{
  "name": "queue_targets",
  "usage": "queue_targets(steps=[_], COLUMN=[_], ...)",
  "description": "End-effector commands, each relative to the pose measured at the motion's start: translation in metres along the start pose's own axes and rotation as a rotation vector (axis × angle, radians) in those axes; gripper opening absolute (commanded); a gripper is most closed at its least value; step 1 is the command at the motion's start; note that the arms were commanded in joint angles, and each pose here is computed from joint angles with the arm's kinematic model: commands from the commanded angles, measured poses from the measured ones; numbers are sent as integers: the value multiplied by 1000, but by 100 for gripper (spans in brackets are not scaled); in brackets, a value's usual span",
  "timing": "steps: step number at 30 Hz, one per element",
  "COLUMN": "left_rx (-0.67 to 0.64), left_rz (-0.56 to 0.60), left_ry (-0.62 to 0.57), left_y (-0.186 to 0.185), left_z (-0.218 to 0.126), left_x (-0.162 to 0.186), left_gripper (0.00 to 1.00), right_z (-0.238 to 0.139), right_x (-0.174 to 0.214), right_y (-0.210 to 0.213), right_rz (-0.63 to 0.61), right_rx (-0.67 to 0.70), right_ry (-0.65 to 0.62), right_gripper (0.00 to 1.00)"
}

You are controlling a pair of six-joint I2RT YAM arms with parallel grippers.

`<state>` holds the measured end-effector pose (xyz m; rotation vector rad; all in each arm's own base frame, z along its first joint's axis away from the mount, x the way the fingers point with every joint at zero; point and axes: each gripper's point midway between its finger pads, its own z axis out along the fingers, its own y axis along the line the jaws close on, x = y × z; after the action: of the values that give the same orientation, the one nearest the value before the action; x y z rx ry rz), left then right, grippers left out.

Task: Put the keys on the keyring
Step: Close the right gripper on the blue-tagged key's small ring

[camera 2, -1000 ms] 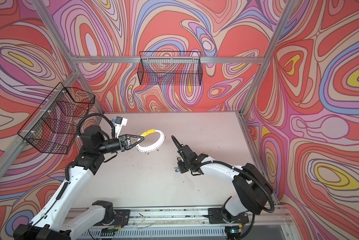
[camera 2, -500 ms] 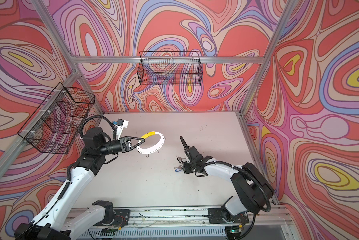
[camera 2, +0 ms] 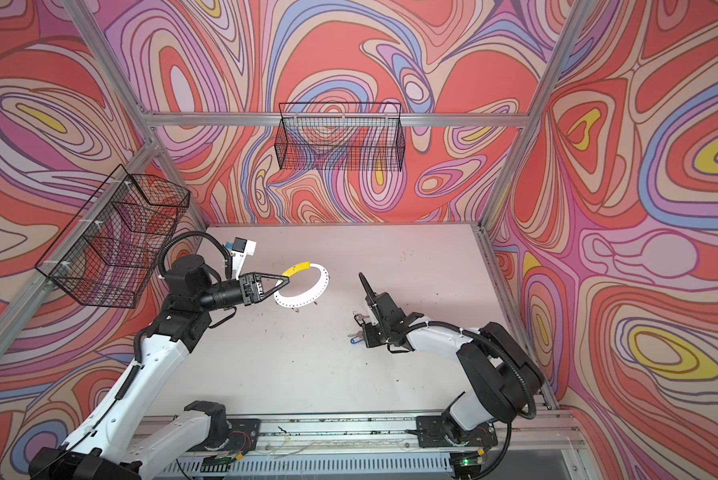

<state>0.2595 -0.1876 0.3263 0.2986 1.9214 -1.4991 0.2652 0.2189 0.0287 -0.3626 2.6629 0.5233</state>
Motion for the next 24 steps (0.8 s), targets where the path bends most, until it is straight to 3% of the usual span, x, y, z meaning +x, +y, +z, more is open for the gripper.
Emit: queue_targets(steps=[1, 24], left_rx=[22, 2], left_rz=[38, 30], left_ry=[-18, -20], left_y=[-11, -6], left_z=[-3, -3], left_x=[-3, -2], left_gripper=[0, 0], right_z=[5, 5], right_x=[5, -1], right_y=[-4, 1], right_rz=[7, 9], right_rx=[2, -26], right_ry=[7, -27], right_gripper=[21, 0])
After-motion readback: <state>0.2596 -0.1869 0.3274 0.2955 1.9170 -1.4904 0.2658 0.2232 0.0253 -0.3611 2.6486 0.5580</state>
